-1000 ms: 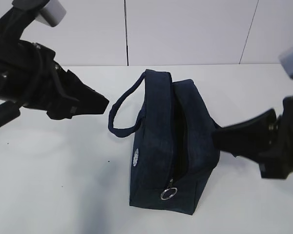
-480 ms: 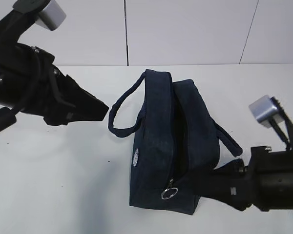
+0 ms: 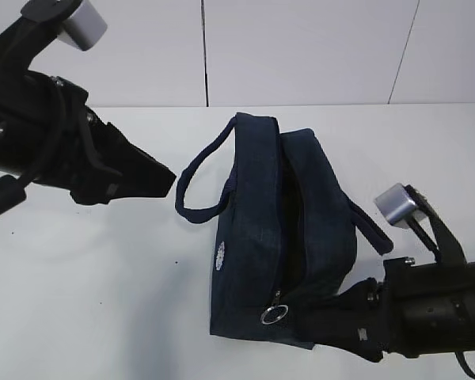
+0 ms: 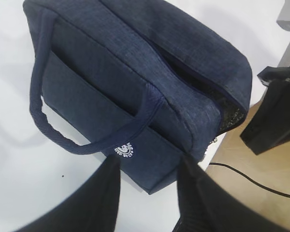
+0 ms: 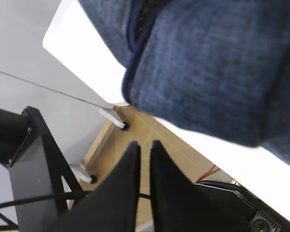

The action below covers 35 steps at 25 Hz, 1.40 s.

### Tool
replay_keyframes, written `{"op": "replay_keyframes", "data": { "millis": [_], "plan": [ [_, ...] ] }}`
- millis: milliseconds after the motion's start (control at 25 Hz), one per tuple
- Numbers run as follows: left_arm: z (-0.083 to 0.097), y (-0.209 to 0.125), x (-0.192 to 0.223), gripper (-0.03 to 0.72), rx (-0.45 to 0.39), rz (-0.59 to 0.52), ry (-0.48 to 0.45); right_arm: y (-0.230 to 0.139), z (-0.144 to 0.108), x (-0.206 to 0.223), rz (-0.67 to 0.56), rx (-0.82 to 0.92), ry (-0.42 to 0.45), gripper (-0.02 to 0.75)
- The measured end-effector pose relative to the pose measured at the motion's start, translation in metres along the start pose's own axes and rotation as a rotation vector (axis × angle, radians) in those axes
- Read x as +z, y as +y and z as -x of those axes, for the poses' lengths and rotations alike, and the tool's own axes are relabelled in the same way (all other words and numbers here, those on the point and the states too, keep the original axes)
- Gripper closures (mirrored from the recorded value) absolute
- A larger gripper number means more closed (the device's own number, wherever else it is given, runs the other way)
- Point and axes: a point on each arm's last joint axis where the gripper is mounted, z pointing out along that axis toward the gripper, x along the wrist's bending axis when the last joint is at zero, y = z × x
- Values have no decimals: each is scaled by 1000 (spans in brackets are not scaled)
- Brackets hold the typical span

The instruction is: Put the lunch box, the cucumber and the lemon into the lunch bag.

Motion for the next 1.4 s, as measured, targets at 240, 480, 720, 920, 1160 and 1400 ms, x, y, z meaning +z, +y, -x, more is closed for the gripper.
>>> {"op": "replay_keyframes", "data": {
  "millis": [240,480,720,920,1160,1400],
  "plan": [
    [-1,1,0,421,1,13,13,-5,5,8,-39,-15,46,286],
    [-2,2,0,421,1,23,22,-6,19,18,-25,91,23,226],
    [-3,3,0,432,1,30,29,1,28,27,-27,114,7,241],
    [-3,3,0,436,1,30,29,7,35,32,-28,139,-17,243],
    [-4,4,0,440,1,42,40,17,41,34,-13,148,-79,243],
    [-4,4,0,440,1,49,46,31,47,34,17,141,-157,244]
  ]
}}
